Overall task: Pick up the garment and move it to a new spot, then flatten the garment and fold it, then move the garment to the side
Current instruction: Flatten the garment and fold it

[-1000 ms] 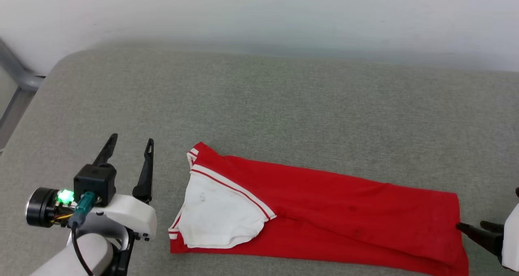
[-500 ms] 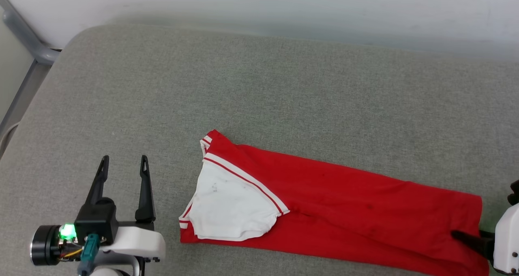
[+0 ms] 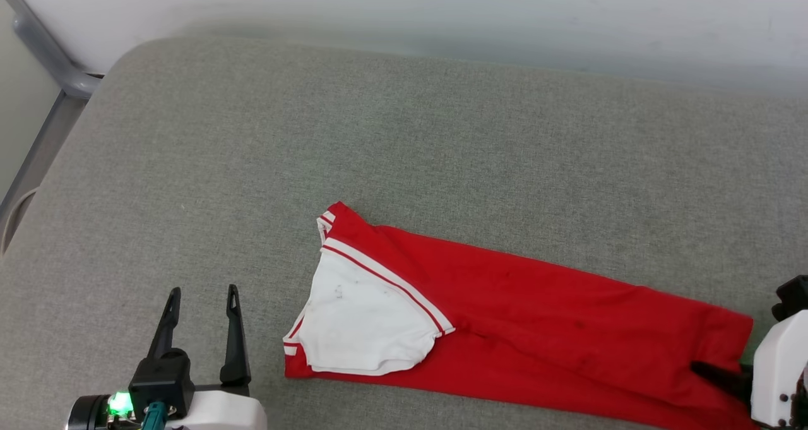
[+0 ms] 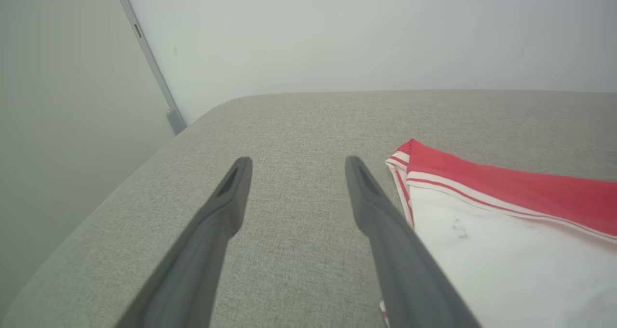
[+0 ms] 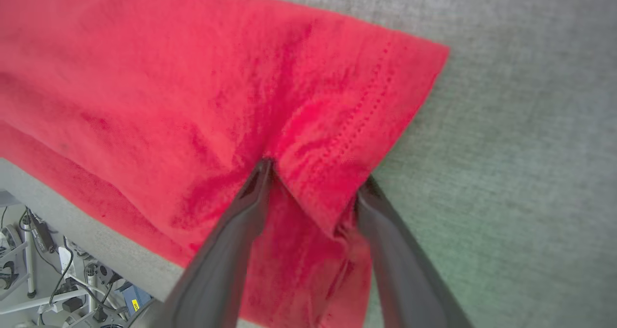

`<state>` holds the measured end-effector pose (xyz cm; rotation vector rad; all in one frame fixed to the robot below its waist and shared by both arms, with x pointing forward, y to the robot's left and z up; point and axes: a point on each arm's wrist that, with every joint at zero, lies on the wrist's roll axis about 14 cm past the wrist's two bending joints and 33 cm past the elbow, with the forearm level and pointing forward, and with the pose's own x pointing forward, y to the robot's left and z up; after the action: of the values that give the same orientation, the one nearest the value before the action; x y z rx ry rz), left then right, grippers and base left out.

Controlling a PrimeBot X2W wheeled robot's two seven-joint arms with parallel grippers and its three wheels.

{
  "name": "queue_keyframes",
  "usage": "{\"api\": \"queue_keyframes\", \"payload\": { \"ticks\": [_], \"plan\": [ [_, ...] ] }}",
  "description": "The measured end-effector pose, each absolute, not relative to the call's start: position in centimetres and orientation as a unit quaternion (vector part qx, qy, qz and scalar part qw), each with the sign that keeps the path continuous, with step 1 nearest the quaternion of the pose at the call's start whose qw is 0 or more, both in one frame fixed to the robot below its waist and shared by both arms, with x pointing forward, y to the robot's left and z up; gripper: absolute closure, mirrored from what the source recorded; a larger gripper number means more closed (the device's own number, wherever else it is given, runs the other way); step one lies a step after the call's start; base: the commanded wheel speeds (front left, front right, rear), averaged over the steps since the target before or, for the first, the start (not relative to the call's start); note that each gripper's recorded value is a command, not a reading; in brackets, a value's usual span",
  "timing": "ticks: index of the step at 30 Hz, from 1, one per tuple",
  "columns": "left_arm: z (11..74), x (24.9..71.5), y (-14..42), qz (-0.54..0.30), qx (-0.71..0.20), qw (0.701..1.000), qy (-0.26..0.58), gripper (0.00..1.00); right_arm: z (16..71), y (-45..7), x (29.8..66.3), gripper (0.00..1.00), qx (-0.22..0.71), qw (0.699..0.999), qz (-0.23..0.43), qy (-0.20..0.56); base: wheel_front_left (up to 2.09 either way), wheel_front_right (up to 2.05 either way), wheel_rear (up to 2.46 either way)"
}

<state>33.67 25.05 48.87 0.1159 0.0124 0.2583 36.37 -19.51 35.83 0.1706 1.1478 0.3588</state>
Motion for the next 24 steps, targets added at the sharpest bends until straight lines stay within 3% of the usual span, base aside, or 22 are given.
{"api": "queue_keyframes", "payload": {
  "ticks": [1,12,24],
  "plan": [
    [48.8,33.6,25.1,0.129,0.057,0.99,0.007,0.0,35.9,-19.4,36.3,1.0,0.081,0.822,0.171,0.538,0.0,0.0,0.0],
    [49.1,32.8,24.7,0.118,0.063,0.991,-0.004,0.0,37.9,-19.4,37.0,1.0,0.095,0.853,0.175,0.483,0.0,0.0,0.0],
    [49.7,32.3,23.4,0.098,0.065,0.993,-0.016,0.0,41.0,-27.5,38.2,1.0,0.067,0.891,0.084,0.44,0.0,0.0,0.0]
  ]
}}
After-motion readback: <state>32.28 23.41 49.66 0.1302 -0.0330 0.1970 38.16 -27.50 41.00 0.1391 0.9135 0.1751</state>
